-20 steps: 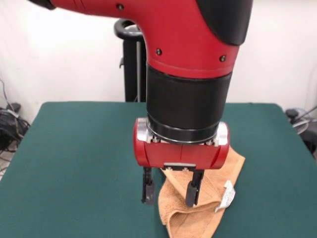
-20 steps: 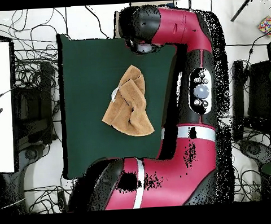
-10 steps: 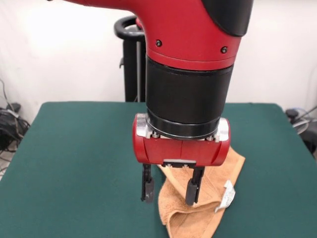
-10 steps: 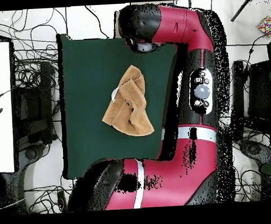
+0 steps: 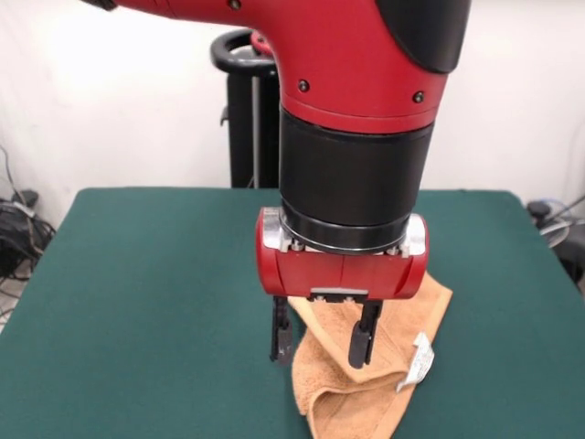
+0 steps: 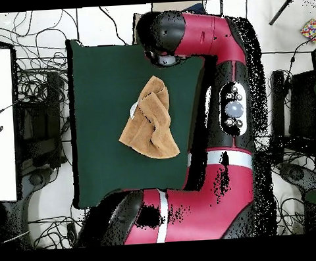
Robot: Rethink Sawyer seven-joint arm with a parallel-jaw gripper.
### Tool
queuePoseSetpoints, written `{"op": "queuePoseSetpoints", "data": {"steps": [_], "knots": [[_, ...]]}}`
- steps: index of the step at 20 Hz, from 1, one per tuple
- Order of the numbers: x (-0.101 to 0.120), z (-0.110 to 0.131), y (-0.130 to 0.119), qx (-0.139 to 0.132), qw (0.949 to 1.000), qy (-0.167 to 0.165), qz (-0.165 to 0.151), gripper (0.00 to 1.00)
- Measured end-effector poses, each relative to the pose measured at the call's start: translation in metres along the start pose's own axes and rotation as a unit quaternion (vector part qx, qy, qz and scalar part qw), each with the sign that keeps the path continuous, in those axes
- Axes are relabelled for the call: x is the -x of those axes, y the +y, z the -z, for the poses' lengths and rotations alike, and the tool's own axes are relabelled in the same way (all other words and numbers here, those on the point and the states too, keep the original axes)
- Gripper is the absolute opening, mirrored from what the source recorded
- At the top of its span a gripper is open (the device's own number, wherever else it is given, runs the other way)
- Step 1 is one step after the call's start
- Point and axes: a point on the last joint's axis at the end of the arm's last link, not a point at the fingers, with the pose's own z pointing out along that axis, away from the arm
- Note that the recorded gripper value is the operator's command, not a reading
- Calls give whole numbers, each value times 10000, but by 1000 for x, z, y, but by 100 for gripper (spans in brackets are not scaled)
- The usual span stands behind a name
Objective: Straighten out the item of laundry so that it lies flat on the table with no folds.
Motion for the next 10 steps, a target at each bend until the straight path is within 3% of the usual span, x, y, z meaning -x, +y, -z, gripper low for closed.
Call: {"op": "queuePoseSetpoints", "data": {"steps": [10], "knots": [[-19, -22, 10, 31, 10000, 17, 64, 100]]}}
